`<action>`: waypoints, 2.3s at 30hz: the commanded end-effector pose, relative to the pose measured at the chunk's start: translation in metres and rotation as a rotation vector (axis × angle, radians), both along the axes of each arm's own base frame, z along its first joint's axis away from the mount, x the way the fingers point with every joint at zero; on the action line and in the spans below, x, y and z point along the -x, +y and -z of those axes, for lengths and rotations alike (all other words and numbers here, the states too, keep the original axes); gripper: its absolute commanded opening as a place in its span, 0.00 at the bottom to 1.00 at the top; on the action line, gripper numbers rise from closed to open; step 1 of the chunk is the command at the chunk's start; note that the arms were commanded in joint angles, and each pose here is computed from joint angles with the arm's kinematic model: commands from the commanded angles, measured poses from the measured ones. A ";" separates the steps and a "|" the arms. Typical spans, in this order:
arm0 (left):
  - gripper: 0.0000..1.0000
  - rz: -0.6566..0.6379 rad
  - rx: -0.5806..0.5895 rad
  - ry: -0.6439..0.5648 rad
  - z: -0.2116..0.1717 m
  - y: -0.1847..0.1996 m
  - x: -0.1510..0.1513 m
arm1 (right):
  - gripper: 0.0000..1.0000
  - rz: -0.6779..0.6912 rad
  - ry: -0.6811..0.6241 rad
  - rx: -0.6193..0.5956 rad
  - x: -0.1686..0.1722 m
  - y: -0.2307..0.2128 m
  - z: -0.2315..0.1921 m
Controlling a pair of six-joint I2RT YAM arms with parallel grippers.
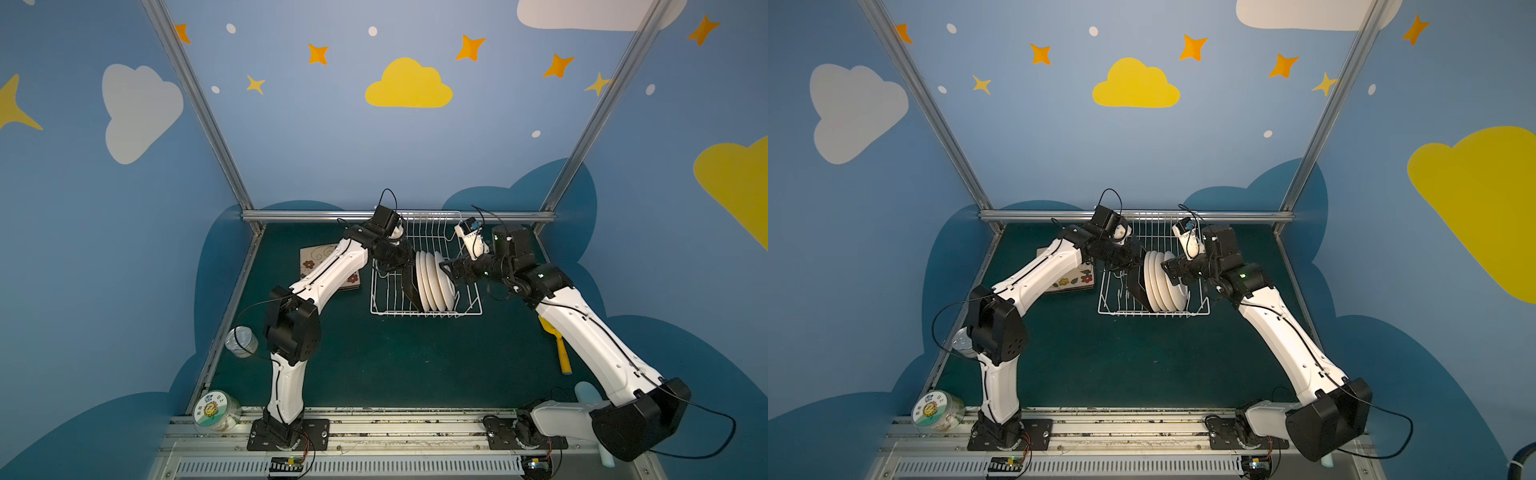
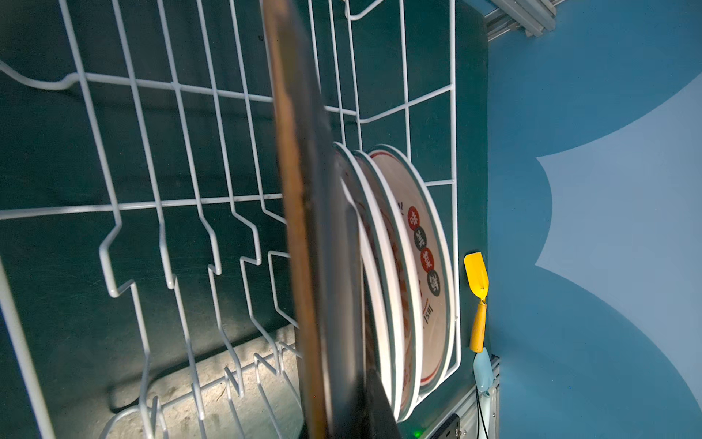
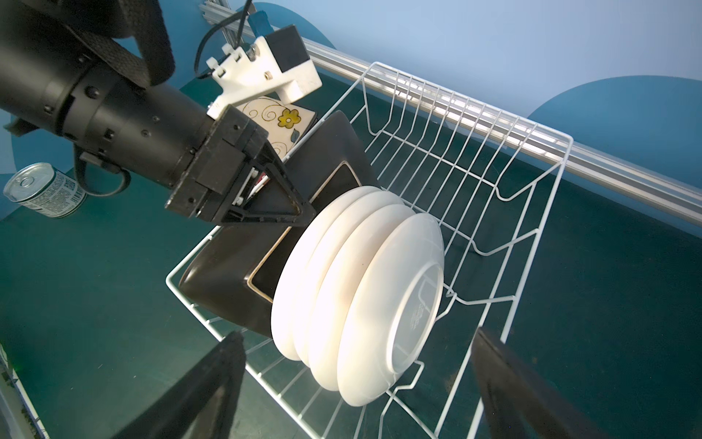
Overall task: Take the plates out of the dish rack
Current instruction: 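Close the left gripper on the dark square plate's top edge, then lift the dark square plate up out of the rack with the left gripper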
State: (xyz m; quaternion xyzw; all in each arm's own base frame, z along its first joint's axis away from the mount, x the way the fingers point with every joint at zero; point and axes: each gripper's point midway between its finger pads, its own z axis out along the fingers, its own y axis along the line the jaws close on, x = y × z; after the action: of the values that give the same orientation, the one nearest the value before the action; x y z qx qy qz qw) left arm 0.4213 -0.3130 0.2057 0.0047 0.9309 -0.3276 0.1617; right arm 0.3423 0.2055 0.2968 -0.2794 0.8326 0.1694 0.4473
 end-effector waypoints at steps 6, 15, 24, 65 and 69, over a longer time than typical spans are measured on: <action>0.03 0.018 0.079 -0.165 -0.078 0.004 0.000 | 0.92 0.010 -0.033 -0.023 -0.001 -0.001 -0.011; 0.03 0.011 0.073 -0.204 -0.096 0.011 0.001 | 0.92 0.005 -0.041 -0.035 -0.002 0.001 -0.015; 0.03 0.003 0.066 -0.253 -0.115 0.021 0.001 | 0.92 0.002 -0.056 -0.045 -0.002 0.002 -0.019; 0.03 -0.010 -0.110 -0.567 -0.194 0.071 -0.018 | 0.95 0.002 -0.001 -0.221 -0.011 0.022 -0.036; 0.03 0.010 -0.144 -0.665 -0.211 0.075 -0.022 | 0.96 0.017 0.041 -0.256 -0.015 0.025 -0.038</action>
State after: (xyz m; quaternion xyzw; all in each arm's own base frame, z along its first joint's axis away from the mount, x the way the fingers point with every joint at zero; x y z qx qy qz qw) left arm 0.4403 -0.2428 0.3499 0.0867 0.9015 -0.2407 0.3490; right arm 0.3532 0.2277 0.3198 -0.2290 0.8192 0.2534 0.4607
